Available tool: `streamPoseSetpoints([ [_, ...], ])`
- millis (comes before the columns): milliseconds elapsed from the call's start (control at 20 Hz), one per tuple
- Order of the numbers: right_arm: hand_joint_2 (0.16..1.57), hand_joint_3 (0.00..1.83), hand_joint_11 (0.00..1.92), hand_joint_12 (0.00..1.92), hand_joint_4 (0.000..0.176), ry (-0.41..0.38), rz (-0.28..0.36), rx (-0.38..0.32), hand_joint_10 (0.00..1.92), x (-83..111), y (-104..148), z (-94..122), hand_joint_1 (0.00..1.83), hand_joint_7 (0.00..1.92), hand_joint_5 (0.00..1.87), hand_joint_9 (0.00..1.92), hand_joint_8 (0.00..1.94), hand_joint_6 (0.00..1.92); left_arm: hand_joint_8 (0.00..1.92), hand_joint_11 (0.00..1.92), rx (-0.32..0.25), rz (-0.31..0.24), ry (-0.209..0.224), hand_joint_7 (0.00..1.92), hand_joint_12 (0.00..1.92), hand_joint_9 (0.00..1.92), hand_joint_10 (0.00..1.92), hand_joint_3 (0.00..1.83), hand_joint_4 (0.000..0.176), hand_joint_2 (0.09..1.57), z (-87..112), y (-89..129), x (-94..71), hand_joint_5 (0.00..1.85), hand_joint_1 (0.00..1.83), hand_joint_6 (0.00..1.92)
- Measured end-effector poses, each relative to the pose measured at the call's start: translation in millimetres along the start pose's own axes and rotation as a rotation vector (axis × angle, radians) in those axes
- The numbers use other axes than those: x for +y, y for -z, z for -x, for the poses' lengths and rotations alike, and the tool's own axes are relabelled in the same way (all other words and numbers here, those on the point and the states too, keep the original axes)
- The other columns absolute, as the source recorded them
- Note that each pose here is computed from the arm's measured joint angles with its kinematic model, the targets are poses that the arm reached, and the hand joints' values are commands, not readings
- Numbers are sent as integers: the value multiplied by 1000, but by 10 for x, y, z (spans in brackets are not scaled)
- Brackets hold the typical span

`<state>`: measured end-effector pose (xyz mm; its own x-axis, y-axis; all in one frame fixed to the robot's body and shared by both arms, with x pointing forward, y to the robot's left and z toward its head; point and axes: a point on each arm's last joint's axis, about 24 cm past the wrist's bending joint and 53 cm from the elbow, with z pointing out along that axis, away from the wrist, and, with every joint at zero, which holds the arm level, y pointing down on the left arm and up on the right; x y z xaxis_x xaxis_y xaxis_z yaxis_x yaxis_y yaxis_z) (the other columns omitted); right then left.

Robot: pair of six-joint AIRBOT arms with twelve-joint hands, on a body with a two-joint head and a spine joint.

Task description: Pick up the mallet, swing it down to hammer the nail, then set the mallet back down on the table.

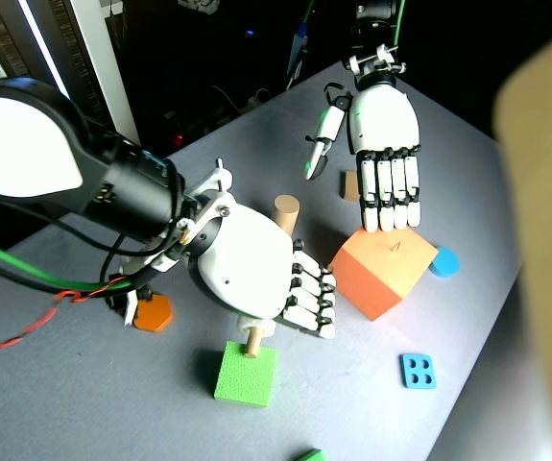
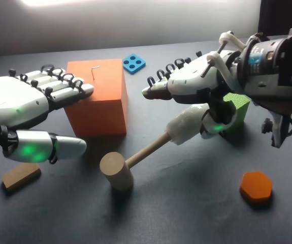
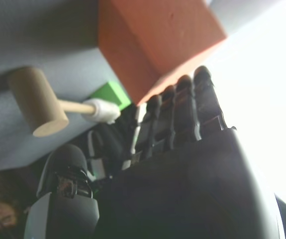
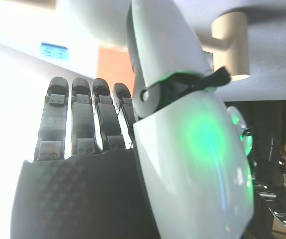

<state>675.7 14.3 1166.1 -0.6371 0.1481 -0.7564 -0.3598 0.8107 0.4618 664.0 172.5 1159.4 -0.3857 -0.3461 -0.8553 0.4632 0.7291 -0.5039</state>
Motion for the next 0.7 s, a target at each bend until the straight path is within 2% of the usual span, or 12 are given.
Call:
streamPoseSetpoints([
  [250,1006,5,0,1,0,-20,-10,23,0,-14,-135,-118,1453,0,0,0,0,0,1,0,-5,5,6,15,0,0,0,8,0,1217,1,-15,34,22,0,2],
  [400,1024,12,0,0,0,8,-18,-15,0,-46,-193,-69,1432,0,0,0,0,0,1,0,-14,12,8,21,0,1,0,5,0,1214,30,-4,81,26,0,1],
  [700,1016,2,35,20,0,-17,-29,9,0,-84,-333,-201,1405,0,0,0,0,0,0,0,-13,9,25,0,0,0,0,5,0,1218,-10,-30,66,19,0,1],
])
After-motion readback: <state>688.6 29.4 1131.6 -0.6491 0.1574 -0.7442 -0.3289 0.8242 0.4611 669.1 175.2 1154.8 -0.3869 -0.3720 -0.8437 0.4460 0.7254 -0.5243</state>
